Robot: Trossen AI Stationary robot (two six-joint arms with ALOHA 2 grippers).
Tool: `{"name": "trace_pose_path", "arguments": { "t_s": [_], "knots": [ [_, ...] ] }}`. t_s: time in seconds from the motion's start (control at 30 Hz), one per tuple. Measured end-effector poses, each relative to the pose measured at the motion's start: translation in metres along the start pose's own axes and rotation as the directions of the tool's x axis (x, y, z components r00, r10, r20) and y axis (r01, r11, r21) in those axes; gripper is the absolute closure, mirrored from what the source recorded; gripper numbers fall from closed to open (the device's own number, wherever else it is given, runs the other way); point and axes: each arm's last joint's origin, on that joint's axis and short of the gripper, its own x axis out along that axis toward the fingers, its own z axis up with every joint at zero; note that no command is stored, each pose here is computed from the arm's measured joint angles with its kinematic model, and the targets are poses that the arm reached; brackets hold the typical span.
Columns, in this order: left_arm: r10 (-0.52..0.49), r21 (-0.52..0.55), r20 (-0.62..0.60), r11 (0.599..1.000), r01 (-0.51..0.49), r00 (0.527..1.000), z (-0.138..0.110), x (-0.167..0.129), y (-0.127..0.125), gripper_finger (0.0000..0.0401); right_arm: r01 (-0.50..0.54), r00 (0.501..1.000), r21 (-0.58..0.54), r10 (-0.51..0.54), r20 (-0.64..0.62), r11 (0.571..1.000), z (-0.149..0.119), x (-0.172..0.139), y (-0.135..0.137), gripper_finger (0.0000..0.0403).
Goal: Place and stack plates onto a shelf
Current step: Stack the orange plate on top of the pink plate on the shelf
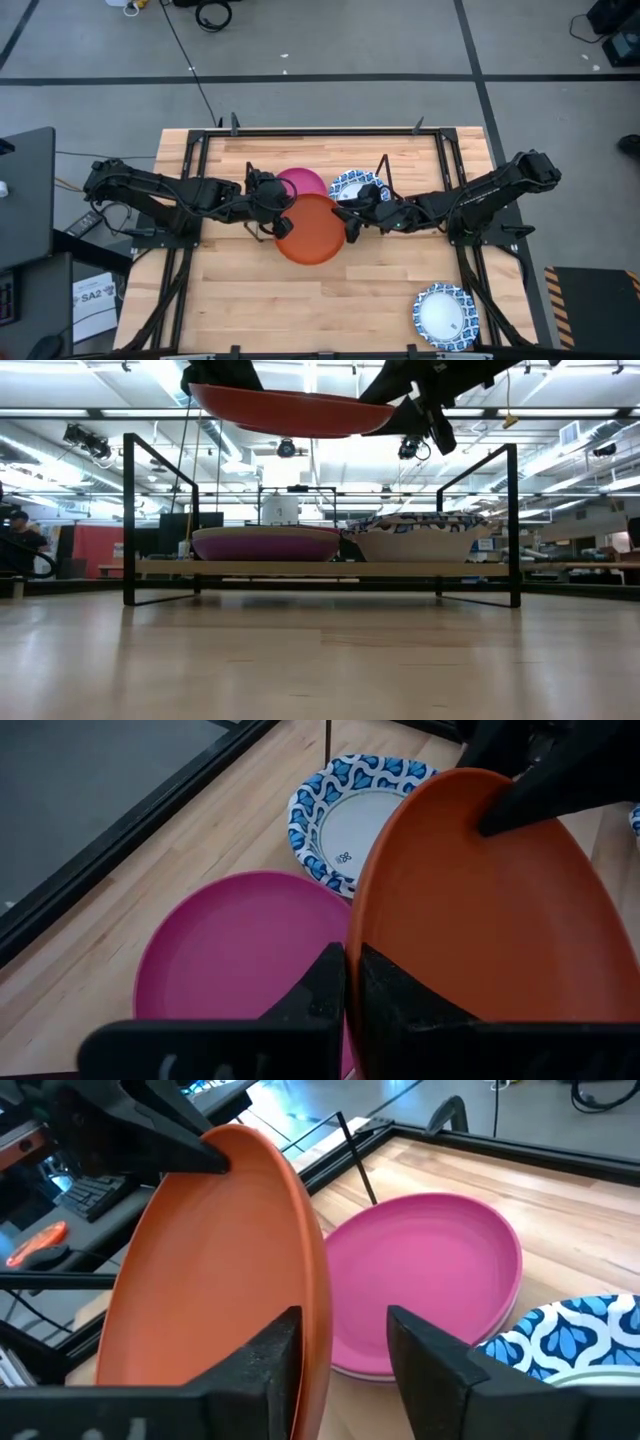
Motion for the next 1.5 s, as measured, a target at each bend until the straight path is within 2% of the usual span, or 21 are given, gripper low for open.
{"name": "trace_pose_path", "arguments": {
  "t_s": [0.17, 0.33, 0.57, 0.73, 0.9, 1.07, 1.2, 1.3, 1.5],
  "knots": [
    [0.002, 0.000, 0.000, 1.000, -0.002, 1.000, 0.000, 0.000, 0.000, 0.0381, -0.003, 1.000, -0.057, 0.003, -0.003, 0.998, 0.001, 0.001, -0.001, 0.0242],
    [0.001, 0.005, -0.007, 1.000, 0.000, 1.000, -0.001, 0.000, 0.000, 0.0381, -0.086, 0.996, -0.213, 0.078, -0.045, 0.973, 0.004, -0.003, 0.001, 0.0244],
    [0.015, 0.024, -0.028, 1.000, -0.014, 0.999, -0.003, 0.000, 0.002, 0.0381, -0.118, 0.992, -0.301, 0.128, 0.012, 0.946, 0.028, -0.028, -0.001, 0.0244],
    [0.047, 0.026, -0.030, 0.999, -0.046, 0.998, 0.001, 0.005, 0.010, 0.0381, -0.132, 0.984, -0.303, 0.163, 0.079, 0.944, 0.048, -0.050, -0.004, 0.0244],
    [0.101, 0.039, -0.034, 0.994, -0.100, 0.994, 0.008, 0.014, 0.025, 0.0381, -0.191, 0.969, -0.289, 0.227, 0.098, 0.938, 0.059, -0.065, -0.005, 0.0244],
    [0.121, -0.011, -0.063, 0.992, -0.122, 0.991, 0.015, 0.023, 0.044, 0.0381, -0.241, 0.959, -0.289, 0.274, 0.078, 0.926, 0.060, -0.068, -0.004, 0.0244],
    [0.145, -0.046, -0.078, 0.988, -0.149, 0.986, 0.020, 0.029, 0.058, 0.0381, -0.241, 0.962, -0.299, 0.269, 0.054, 0.923, 0.058, -0.067, -0.005, 0.0244],
    [0.167, -0.021, -0.106, 0.985, -0.170, 0.980, 0.021, 0.033, 0.068, 0.0381, -0.233, 0.966, -0.308, 0.255, 0.034, 0.922, 0.055, -0.067, -0.006, 0.0244],
    [0.172, -0.050, -0.153, 0.982, -0.181, 0.973, 0.023, 0.037, 0.083, 0.0381, -0.233, 0.966, -0.308, 0.256, 0.036, 0.923, 0.055, -0.067, -0.006, 0.0244]
  ]
}}
